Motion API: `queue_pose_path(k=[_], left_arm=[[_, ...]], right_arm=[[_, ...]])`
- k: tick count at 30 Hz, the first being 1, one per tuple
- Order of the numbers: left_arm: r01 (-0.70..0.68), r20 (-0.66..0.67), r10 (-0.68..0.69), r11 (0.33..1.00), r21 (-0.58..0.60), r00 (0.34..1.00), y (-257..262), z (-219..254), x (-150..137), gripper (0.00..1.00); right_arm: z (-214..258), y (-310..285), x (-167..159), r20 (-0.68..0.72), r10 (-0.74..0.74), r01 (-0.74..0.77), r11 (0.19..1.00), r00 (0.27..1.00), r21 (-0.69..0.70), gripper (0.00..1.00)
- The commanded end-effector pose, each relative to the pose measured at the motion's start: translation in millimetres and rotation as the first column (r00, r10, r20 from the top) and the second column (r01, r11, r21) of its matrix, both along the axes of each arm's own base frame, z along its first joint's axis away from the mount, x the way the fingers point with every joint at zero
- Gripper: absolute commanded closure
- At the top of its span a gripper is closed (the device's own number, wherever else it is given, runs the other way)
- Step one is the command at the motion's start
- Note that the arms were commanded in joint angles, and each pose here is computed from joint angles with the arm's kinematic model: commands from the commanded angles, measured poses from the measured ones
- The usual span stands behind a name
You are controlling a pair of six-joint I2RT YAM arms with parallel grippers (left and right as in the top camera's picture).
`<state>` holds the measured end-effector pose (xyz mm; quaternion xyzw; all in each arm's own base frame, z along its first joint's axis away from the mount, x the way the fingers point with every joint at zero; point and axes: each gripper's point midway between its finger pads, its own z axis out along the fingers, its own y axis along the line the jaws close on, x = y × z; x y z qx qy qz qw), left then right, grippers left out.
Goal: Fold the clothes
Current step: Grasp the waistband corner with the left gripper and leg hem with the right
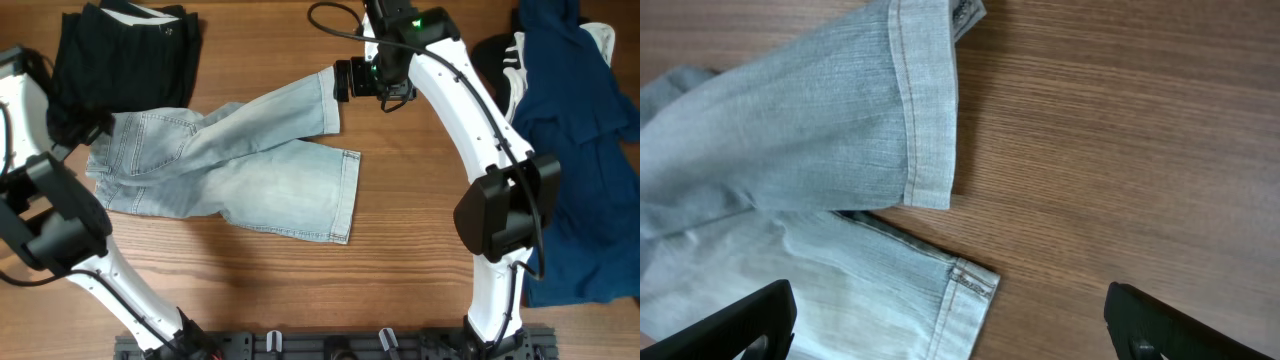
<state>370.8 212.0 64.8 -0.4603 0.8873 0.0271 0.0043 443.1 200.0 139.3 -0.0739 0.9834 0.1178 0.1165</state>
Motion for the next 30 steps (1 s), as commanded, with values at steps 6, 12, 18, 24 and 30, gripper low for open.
queue_pose_path(k=[6, 12, 18, 24, 30], left_arm=[[0.123, 0.065, -0.120, 0.992, -0.038, 0.991, 19.4, -2.8, 1.2, 0.01], [0.170, 0.085, -0.164, 0.983, -0.067, 0.983, 17.3, -19.1, 9.8, 0.02], [0.215, 0.051, -0.209, 0.965, -0.151, 0.976, 5.1, -40.6, 2.7, 0.06], [0.264, 0.076, -0.254, 0.944, -0.199, 0.964, -4.9, -41.0, 2.7, 0.12], [0.258, 0.057, -0.251, 0.940, -0.223, 0.966, -8.3, -49.2, -2.0, 0.45]], right_arm=[[-54.7, 1.1, 0.8, -0.090, 0.054, -0.059, 0.997, 0.995, -0.053, 0.00], [-68.7, 1.5, 2.0, -0.109, 0.056, -0.063, 0.996, 0.992, -0.060, 0.00], [-67.4, 4.1, 8.8, -0.080, 0.057, -0.061, 0.997, 0.995, -0.051, 0.00], [-67.5, 8.9, 22.9, -0.018, 0.095, -0.096, 0.995, 0.995, -0.041, 0.01], [-84.3, 9.4, 35.6, 0.005, 0.113, -0.113, 0.993, 0.994, -0.045, 0.06]])
